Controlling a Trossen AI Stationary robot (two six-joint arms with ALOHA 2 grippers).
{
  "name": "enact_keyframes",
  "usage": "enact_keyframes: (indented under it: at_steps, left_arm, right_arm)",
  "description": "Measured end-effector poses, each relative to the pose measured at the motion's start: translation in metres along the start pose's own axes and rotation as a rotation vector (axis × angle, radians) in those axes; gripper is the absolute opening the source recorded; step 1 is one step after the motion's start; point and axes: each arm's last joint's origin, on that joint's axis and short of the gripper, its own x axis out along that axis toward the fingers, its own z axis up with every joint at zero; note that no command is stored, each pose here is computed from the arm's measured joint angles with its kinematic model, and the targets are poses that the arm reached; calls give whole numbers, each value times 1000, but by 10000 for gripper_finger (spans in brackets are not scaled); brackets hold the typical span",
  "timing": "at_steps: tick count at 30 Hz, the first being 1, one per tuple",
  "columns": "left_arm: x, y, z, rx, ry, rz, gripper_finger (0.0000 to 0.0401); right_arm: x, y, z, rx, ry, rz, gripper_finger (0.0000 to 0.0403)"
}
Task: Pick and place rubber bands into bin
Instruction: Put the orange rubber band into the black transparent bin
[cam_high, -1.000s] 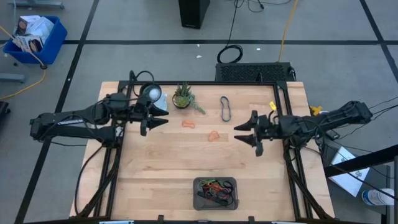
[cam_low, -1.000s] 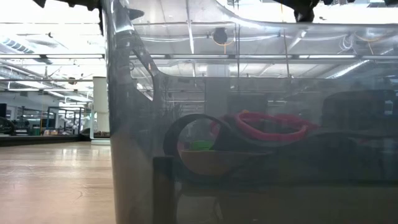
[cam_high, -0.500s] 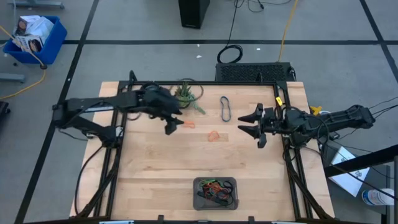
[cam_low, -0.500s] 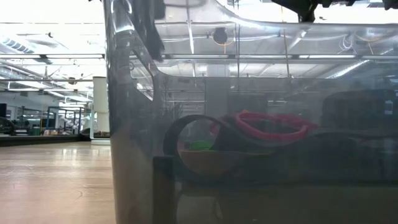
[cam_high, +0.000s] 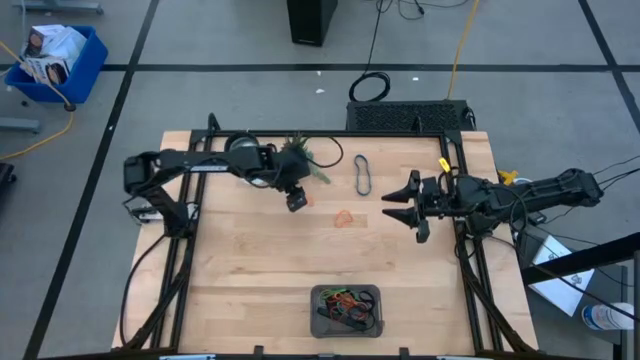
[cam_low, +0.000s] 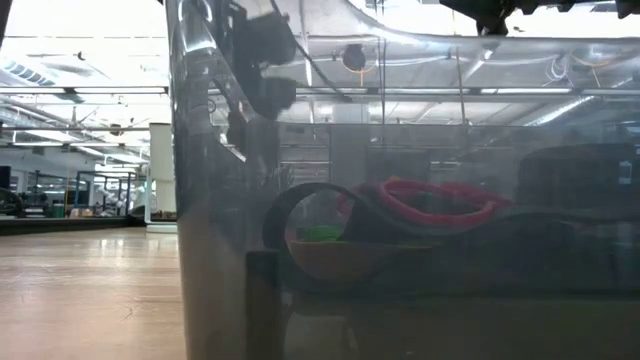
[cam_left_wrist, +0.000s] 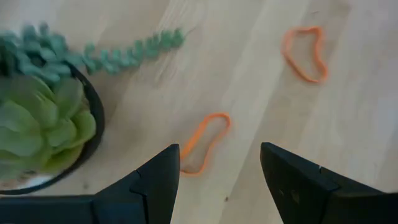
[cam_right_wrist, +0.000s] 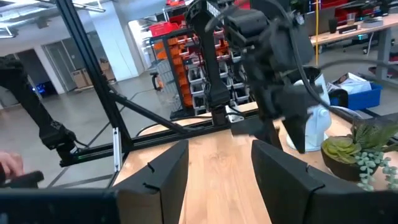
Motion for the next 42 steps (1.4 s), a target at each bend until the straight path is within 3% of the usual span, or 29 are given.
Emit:
enact_keyframes:
  at_steps: [7,13,17,33,37,42]
  left_arm:
    - [37,4,-5,-145,99,53,230]
    - [63,6,-8,-156,122,118,230]
    - [78,6,-9,-160,131,104,230]
    - [88,7,-12,-163,165,85,228]
    - [88,7,-12,-165,165,85,200]
    - [88,6,-12,-164,164,85,128]
  right_arm:
    - [0,0,0,38,0,-1,169]
    - [0,0,2,67,-16,3,168]
    - [0,1,2,68,-22,4,171]
    - [0,0,2,38,-22,3,173]
    - [0,0,2,27,-22,3,173]
    - [0,0,2,26,-21,3,174]
